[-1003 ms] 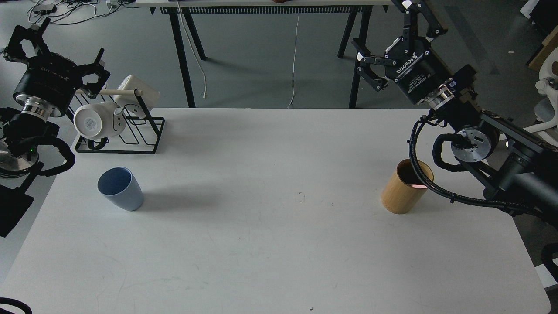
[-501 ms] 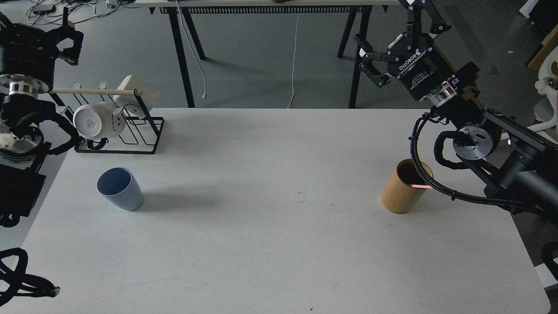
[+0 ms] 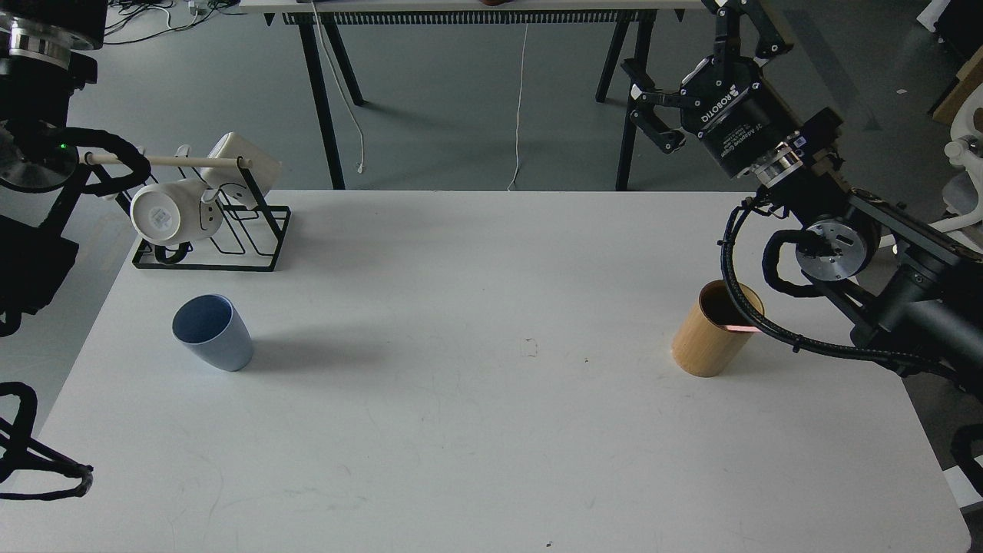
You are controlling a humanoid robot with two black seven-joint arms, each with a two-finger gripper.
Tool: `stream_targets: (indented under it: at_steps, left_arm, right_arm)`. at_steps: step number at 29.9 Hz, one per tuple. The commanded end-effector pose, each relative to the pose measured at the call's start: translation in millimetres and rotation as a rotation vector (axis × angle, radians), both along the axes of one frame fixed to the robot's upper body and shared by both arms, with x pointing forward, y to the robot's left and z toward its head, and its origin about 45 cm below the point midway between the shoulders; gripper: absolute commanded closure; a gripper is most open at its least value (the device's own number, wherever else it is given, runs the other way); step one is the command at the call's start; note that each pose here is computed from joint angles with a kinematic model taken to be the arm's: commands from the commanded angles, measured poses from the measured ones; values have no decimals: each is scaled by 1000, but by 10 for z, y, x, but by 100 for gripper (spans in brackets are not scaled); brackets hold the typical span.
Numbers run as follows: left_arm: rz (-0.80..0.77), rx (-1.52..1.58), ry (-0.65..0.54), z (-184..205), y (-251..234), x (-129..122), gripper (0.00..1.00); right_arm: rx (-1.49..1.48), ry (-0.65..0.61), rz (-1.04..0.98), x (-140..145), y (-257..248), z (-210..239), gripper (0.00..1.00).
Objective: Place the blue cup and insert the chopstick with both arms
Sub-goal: 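Move the left gripper down toward the light blue cup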
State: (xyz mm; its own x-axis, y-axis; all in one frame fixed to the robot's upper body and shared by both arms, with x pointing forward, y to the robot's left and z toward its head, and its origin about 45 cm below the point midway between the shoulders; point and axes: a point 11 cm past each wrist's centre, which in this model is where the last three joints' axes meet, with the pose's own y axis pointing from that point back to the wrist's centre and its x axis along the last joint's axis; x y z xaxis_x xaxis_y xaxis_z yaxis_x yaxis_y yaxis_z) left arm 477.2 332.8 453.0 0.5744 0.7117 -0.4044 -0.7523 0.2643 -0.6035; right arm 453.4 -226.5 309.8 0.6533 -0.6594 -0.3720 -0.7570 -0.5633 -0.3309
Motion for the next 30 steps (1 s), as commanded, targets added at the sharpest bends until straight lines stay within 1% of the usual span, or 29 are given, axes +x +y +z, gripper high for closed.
stream_targets:
  at_steps: [1, 4, 5, 7, 10, 13, 18, 22, 27, 30]
  left_arm:
    - [-82, 284, -36, 155, -511, 25, 0]
    - [-137, 521, -154, 261, -852, -105, 0]
    - [-160, 646, -176, 256, -961, -144, 0]
    - [-193, 881, -195, 127, -1076, -203, 0]
    - [-244, 1171, -245, 31, -1105, -389, 0]
    - [-226, 1346, -250, -47, -826, -602, 0]
    - [-180, 1630, -277, -143, -402, -832, 0]
    - [-193, 1943, -237, -444, 96, -1083, 0]
    - [-279, 2259, -179, -955, 545, -1183, 0]
    - [-308, 2379, -83, -1227, 909, -1187, 0]
  right_arm:
    - [-5, 1, -8, 0, -43, -7, 1]
    - [-2, -2, -19, 15, -78, 11, 1]
    - [2, -4, -25, 22, -97, 19, 1]
    - [8, -9, -31, 30, -112, 41, 1]
    - [18, -11, -32, 34, -104, 53, 1]
    - [22, -9, -28, 34, -74, 44, 1]
    - [23, -7, -27, 31, -69, 35, 1]
    - [21, -4, -31, 34, -84, 22, 1]
    - [15, 7, -45, 37, -130, -36, 1]
    - [15, 9, -45, 35, -132, -43, 1]
